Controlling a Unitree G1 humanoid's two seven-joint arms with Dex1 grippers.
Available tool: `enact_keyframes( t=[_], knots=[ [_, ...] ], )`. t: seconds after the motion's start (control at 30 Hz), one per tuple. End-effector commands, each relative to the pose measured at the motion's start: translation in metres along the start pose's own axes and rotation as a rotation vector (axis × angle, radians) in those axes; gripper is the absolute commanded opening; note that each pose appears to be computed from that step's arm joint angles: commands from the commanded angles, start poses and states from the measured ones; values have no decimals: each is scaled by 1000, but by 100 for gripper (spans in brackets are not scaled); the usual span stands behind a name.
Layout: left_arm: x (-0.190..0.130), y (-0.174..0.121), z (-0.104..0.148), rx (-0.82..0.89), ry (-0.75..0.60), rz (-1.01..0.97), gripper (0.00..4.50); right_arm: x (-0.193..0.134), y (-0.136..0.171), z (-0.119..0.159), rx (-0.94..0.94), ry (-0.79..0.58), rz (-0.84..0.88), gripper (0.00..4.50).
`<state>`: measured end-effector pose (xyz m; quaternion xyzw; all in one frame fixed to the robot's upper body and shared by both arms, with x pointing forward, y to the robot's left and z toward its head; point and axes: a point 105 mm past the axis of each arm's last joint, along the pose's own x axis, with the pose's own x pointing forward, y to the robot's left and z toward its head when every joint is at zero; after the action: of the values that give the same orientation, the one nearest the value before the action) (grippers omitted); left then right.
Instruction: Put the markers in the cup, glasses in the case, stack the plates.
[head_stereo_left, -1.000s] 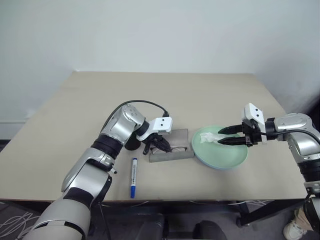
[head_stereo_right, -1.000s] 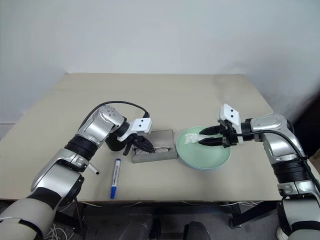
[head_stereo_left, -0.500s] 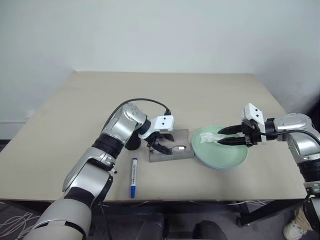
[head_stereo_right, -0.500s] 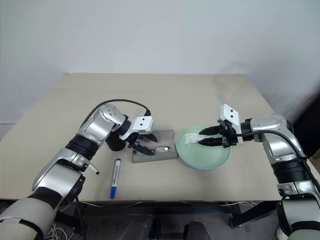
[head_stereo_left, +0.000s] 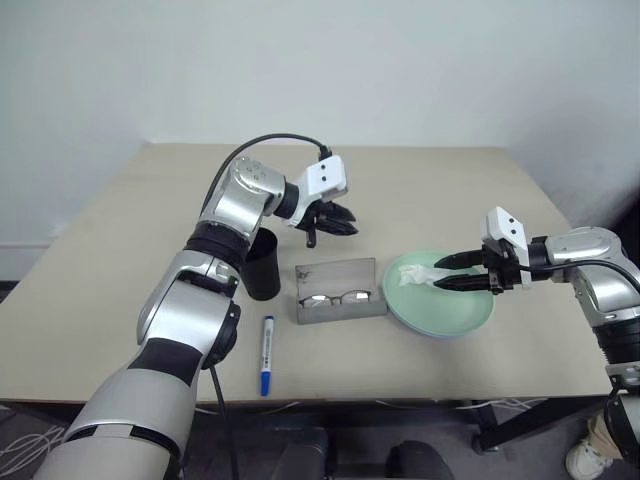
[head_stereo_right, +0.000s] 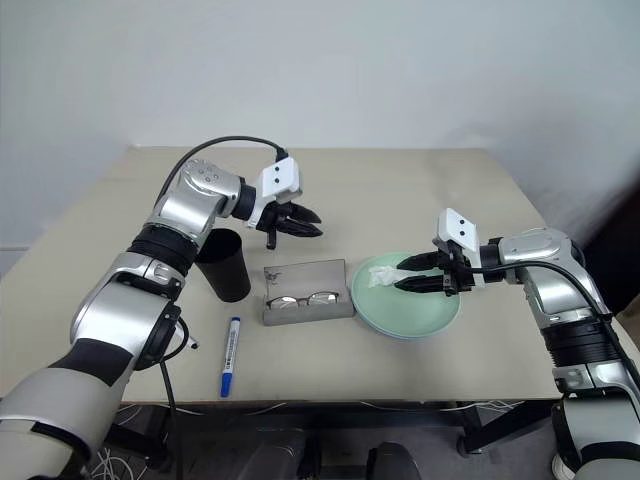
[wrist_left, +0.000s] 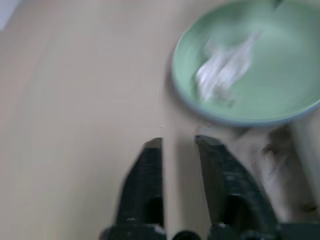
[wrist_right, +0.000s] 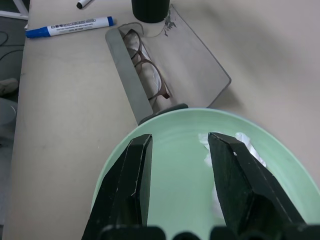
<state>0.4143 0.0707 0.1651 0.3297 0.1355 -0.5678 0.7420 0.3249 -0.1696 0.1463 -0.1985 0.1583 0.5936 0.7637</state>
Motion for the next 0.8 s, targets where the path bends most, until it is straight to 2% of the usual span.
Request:
enact_keyframes(
  t=[0.03,0.23,0.57,0.8],
  knots=[
    [5,7,-9,63,70,70,2,-4,-3,14,-47,-29,-16,192],
    [14,-1,-24,74,129,41,2,-5,-2,13,-46,-28,-18,192],
    [23,-19,-31,105,149,-67,2,-4,-2,15,-48,-36,-16,192],
    [19,-18,-29,117,155,-76,2,-3,-2,16,-48,-40,-15,192]
  ],
)
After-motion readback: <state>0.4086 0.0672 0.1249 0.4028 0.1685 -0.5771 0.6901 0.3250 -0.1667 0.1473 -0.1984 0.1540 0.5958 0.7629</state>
